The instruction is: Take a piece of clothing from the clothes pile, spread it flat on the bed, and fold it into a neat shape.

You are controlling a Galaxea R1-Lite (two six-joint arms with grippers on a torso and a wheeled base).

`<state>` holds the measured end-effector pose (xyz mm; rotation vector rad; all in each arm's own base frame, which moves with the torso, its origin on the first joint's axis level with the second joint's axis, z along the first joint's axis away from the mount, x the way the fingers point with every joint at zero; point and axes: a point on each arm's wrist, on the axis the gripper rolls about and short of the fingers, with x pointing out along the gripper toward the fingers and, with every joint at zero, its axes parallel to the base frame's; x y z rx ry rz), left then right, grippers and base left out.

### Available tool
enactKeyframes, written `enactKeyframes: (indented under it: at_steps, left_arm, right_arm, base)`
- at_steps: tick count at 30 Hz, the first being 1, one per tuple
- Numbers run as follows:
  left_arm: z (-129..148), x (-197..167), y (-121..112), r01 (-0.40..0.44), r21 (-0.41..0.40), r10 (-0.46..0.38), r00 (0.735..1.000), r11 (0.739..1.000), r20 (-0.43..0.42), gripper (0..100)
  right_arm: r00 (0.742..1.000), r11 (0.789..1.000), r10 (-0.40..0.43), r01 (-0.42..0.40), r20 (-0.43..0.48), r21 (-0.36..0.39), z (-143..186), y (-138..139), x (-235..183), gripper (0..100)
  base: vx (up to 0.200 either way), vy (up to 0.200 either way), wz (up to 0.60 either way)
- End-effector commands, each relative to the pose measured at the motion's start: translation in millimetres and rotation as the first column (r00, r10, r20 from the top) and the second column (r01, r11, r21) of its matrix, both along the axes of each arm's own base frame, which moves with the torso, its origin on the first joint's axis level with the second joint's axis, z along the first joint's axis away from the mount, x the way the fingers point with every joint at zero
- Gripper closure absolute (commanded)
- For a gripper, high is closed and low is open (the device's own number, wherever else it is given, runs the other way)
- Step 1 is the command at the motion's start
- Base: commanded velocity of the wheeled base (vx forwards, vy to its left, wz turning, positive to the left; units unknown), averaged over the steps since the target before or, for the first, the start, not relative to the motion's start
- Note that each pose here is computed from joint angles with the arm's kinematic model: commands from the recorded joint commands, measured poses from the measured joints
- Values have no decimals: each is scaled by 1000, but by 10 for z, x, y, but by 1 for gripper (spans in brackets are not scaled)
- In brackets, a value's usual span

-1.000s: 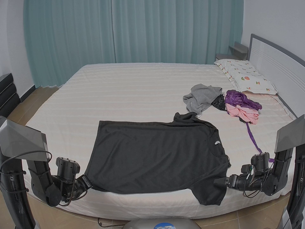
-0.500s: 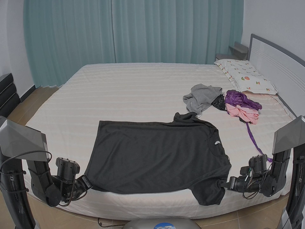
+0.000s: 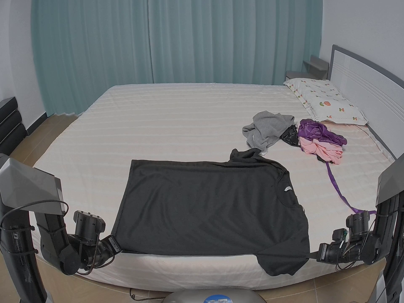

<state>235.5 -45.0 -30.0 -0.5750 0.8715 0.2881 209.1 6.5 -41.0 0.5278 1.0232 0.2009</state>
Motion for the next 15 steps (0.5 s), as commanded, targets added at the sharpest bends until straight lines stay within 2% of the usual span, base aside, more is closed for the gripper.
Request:
enactKeyframes:
  at_steps: [1,15]
  left_arm:
    - [-21,-46,6,10,11,-10,1000,1000,-23,100]
    - [-106,-154,18,58,52,-53,994,997,-94,100]
  right_arm:
    - [1000,1000,-6,6,-29,-5,13,-36,-114,100]
    - [997,998,47,-49,-55,-45,-4,-27,-216,100]
  base:
    - [0,0,0]
    - [0,0,0]
